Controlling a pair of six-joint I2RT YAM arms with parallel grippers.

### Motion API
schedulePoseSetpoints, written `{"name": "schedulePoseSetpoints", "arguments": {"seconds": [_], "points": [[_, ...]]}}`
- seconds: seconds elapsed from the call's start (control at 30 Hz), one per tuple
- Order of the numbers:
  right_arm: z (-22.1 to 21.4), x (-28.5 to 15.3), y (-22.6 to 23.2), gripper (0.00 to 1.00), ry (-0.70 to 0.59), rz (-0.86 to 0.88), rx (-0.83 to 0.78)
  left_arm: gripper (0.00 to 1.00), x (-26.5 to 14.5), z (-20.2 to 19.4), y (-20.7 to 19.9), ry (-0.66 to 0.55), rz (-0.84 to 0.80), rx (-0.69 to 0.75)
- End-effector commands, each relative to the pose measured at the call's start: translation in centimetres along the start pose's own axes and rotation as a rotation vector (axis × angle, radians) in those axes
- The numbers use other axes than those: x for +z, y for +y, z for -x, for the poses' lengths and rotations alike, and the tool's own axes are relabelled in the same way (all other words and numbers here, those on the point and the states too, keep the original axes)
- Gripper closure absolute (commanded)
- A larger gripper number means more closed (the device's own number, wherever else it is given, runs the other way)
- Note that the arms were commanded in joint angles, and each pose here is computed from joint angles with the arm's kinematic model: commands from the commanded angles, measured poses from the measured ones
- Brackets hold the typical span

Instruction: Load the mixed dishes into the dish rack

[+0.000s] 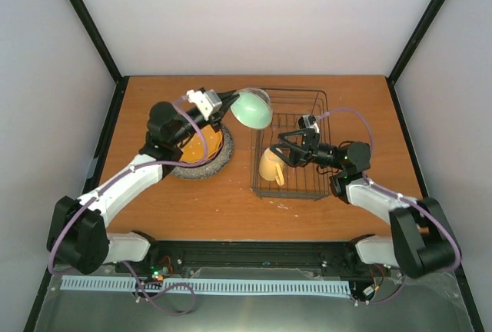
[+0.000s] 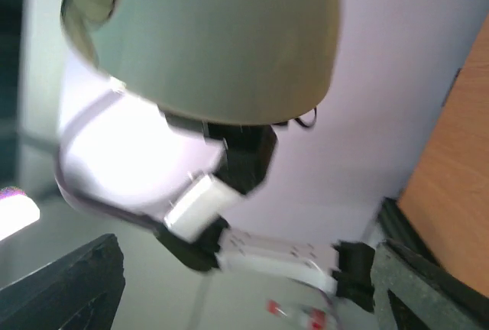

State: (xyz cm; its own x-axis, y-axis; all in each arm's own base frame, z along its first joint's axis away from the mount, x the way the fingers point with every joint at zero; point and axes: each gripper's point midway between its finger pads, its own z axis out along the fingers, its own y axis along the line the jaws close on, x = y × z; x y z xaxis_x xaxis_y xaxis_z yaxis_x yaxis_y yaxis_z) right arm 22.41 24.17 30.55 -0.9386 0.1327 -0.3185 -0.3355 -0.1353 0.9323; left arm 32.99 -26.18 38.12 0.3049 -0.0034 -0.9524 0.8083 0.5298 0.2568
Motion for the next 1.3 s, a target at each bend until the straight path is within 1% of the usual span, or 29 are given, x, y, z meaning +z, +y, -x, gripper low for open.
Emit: {"name": "schedulePoseSetpoints", "arguments": {"seconds": [0.0,0.13,0.2,0.27,0.3,0.37,0.53,0.6,0.67,0.77,0.83,0.93,1.07,1.27], "points": [[1.7,-1.3,2.9,0.14,-0.159,0.235,0.164,0.99,-1.6,6.2,2.0,-0.223,0.307,0.445],[3.0,-1.3,3.1,0.13,-0.199,0.264,0.223,0.99,-2.0,5.7,0.5,-0.242,0.439,0.754],[3.6,-1.5,3.6,0.12,-0.227,0.292,0.261,0.99,-2.2,5.7,0.0,-0.252,0.502,0.869],[4.4,-1.7,4.2,0.11,-0.26,0.326,0.297,0.99,-2.5,5.6,-1.1,-0.274,0.547,1.016],[4.8,-1.8,4.4,0.11,-0.276,0.341,0.315,0.99,-2.2,5.2,-1.5,-0.265,0.565,1.081],[5.3,-1.9,4.6,0.11,-0.293,0.363,0.344,0.99,-1.7,4.8,-2.0,-0.245,0.582,1.147],[5.3,-1.2,3.5,0.1,-0.313,0.383,0.443,1.0,-1.0,4.7,-3.2,-0.241,0.613,1.25],[5.5,-0.7,3.3,0.1,-0.308,0.386,0.454,0.99,-0.7,4.6,-4.0,-0.244,0.62,1.297],[5.8,-0.3,3.4,0.1,-0.313,0.395,0.454,0.99,-0.7,4.6,-4.9,-0.252,0.625,1.328],[6.7,-0.7,3.8,0.09,-0.358,0.426,0.45,0.99,-1.0,4.8,-7.1,-0.275,0.613,1.351],[7.1,-0.8,4.4,0.09,-0.372,0.445,0.437,0.99,-1.2,4.9,-8.6,-0.291,0.593,1.359],[7.8,-1.1,5.8,0.09,-0.397,0.489,0.409,0.99,-1.5,4.1,-10.2,-0.282,0.554,1.38],[8.3,-1.0,7.7,0.09,-0.389,0.528,0.372,0.99,-2.0,3.2,-11.1,-0.257,0.526,1.393],[8.1,-0.4,8.2,0.1,-0.375,0.546,0.381,0.99,-1.8,1.4,-11.7,-0.204,0.473,1.444]]}}
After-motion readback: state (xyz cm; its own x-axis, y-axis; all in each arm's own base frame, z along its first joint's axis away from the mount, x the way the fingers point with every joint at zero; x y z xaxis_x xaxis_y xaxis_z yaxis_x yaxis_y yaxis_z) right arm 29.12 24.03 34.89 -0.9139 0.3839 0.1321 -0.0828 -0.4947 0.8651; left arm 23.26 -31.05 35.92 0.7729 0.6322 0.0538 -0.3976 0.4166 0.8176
